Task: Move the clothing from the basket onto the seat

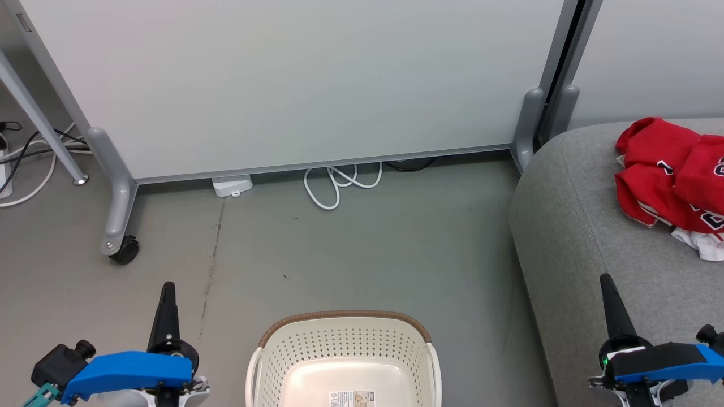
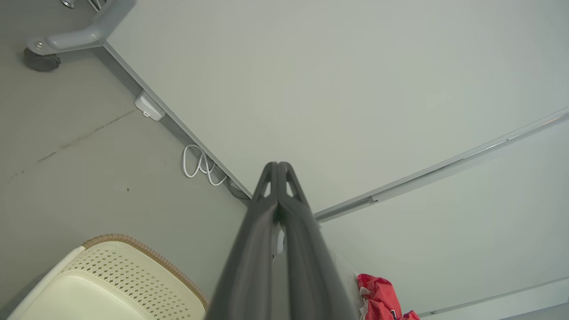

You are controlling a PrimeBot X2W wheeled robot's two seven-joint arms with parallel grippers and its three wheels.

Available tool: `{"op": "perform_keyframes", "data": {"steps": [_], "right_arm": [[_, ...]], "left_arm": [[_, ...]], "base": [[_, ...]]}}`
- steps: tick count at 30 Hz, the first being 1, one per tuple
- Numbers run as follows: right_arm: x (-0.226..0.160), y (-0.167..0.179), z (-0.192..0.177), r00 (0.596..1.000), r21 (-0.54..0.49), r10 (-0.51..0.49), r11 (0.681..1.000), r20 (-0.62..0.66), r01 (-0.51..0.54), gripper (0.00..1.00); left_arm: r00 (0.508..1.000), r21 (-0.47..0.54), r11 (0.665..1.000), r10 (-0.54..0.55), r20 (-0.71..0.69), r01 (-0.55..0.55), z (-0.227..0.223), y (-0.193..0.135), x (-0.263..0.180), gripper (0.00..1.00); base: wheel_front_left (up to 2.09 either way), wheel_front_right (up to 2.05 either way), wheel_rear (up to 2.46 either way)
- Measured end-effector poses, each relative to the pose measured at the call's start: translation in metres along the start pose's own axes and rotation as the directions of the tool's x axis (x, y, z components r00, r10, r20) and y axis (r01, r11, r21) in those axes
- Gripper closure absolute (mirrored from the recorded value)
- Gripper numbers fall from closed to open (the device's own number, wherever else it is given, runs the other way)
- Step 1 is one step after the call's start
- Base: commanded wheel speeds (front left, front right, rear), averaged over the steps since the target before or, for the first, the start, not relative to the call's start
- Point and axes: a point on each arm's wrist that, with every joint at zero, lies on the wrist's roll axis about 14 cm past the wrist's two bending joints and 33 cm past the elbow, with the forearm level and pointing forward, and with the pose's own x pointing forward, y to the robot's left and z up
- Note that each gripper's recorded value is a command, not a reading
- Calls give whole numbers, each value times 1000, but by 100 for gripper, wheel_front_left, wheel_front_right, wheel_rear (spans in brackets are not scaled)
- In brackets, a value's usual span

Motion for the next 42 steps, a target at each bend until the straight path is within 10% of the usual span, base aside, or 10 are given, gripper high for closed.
{"op": "perform_keyframes", "data": {"steps": [42], "right_arm": [[1, 10, 9, 999, 396, 40, 918, 1, -37, 100]], "left_arm": [[998, -389, 920, -61, -4, 55, 8, -16, 12, 100]], "base": [[0, 0, 0]]}}
